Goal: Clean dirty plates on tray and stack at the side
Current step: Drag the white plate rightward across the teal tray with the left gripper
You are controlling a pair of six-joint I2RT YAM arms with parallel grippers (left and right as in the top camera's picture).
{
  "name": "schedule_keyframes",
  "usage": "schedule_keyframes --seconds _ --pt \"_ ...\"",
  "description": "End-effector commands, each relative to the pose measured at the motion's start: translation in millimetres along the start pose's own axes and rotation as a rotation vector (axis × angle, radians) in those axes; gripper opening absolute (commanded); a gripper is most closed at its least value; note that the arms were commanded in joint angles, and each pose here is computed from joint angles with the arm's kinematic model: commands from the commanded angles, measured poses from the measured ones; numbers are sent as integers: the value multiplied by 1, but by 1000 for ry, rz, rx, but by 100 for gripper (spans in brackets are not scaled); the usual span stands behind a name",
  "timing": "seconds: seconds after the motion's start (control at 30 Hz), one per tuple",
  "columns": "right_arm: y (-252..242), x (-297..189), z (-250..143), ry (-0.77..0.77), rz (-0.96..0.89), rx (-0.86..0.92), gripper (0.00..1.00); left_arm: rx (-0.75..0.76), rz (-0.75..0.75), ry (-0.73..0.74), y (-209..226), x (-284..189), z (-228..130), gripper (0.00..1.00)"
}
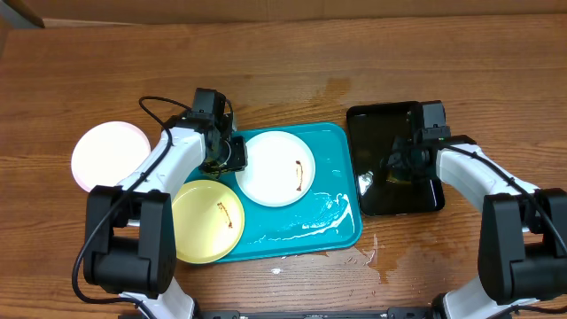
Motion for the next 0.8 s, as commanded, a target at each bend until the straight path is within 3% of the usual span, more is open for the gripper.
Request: schedule_keyframes --seconds 0.0,0.1,0.13,0.23,0.33,0.43,0.63,0.77 --pt "-1 3 -5 19 5 6 29 29 -18 8 -13 1 -10 22" --pt "-1 3 -6 22 5 6 28 51 -15 13 -21 3 -16 10" --pt "-1 3 -6 23 6 6 35 41 -6 11 -21 3 -17 8" --pt "2 3 -6 25 27 6 51 31 16 7 -25 5 -22 9" --pt "2 3 -6 26 26 6 53 38 25 4 -31 6 -26 22" --pt "2 3 -6 26 26 6 54 50 27 10 -34 7 -30 24" --pt "2 3 -8 35 25 6 54 23 71 15 -28 14 -39 26" --pt "4 3 -9 42 44 7 59 24 72 20 -26 21 -46 21"
Point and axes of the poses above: each gripper's point midway between its finger pads, its own x axis out along the fingers, its own y axis along the line the jaws close on, z = x × y, the point moved 4 cm from there along -x, back along the fingers, and after that the axes turned 14 degrees about -x, right-handed, at the moved point
